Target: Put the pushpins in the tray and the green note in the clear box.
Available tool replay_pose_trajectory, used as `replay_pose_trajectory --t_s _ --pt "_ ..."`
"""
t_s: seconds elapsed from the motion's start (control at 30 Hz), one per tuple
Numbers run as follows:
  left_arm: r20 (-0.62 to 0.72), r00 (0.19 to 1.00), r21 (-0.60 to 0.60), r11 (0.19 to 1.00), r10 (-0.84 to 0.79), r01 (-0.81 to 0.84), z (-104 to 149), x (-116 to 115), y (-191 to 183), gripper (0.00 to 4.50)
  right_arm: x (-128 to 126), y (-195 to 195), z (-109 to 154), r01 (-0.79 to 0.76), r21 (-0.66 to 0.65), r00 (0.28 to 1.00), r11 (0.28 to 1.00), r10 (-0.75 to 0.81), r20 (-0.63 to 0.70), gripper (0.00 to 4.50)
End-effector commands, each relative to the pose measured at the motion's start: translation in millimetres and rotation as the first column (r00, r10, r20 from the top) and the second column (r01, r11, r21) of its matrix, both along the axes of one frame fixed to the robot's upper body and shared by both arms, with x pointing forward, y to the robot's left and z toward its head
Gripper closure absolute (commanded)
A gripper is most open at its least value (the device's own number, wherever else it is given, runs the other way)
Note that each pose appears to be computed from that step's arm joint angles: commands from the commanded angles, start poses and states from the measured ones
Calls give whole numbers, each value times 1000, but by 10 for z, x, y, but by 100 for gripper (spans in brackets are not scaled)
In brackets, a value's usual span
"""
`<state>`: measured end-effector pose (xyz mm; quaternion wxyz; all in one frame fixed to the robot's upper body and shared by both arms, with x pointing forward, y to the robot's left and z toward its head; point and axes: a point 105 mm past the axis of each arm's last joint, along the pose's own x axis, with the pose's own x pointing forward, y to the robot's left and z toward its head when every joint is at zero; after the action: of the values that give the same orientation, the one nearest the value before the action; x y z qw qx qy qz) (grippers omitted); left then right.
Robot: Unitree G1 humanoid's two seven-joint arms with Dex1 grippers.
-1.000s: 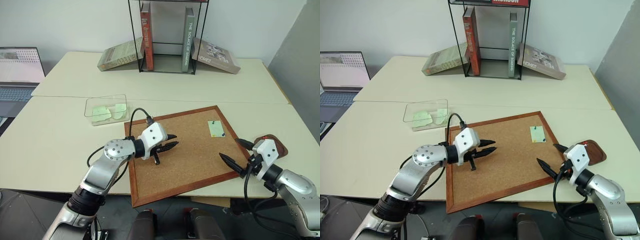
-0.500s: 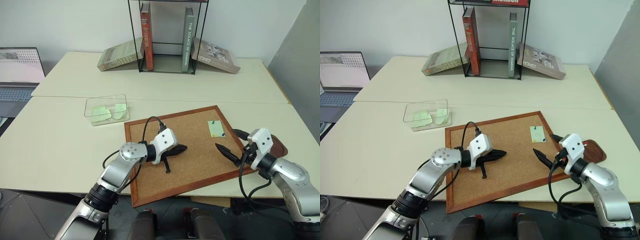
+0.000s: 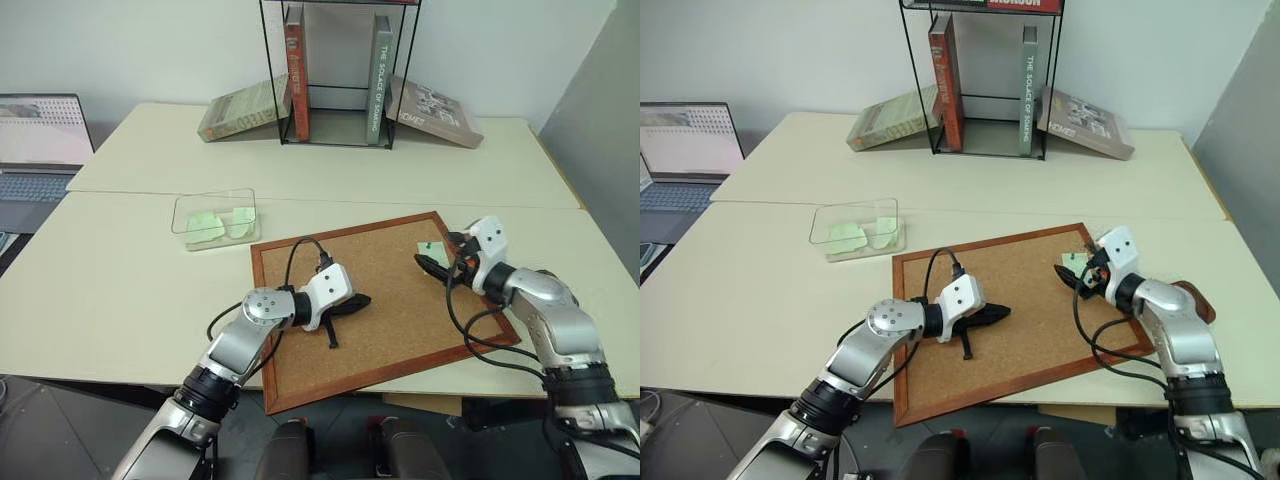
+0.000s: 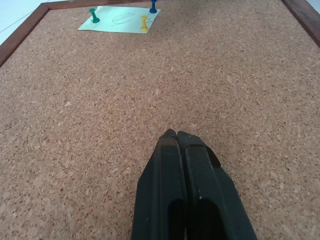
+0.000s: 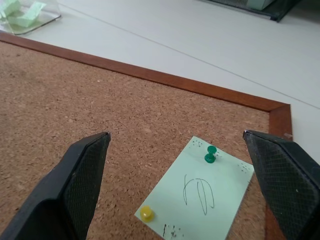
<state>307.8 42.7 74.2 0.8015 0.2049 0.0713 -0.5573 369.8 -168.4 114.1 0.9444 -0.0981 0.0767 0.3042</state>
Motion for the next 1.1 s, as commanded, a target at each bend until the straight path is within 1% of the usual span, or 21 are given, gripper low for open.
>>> replay_pose_trajectory --t_s 0.03,0.13,0.43,0.6,0.7,0.73,0.8,1.1 --pt "-9 1000 13 1000 -9 9 -51 -53 -33 448 137 15 68 9 -30 999 1000 -8 41 0" --pt "-8 1000 9 1000 -8 8 -41 -62 -46 450 203 0 32 26 -40 999 999 -25 36 48" --pt "-14 1000 8 1000 1 -1 -41 -74 -51 450 325 -97 -35 99 -81 995 992 -98 24 238" --pt "-13 1000 4 1000 5 -5 -31 -70 -56 450 346 -127 -18 121 -80 993 989 -119 28 346" --pt "-11 1000 4 1000 5 -5 -29 -70 -56 450 343 -106 2 116 -72 993 991 -114 35 392" --pt "-11 1000 4 1000 5 -5 -29 -71 -56 450 343 -101 6 115 -71 993 991 -113 36 416" --pt "-14 1000 8 1000 5 -4 -40 -79 -52 450 337 -79 29 109 -65 993 992 -106 47 448" --pt "-49 999 42 999 11 -9 -149 -111 -19 450 306 3 176 96 -38 991 995 -91 97 448"
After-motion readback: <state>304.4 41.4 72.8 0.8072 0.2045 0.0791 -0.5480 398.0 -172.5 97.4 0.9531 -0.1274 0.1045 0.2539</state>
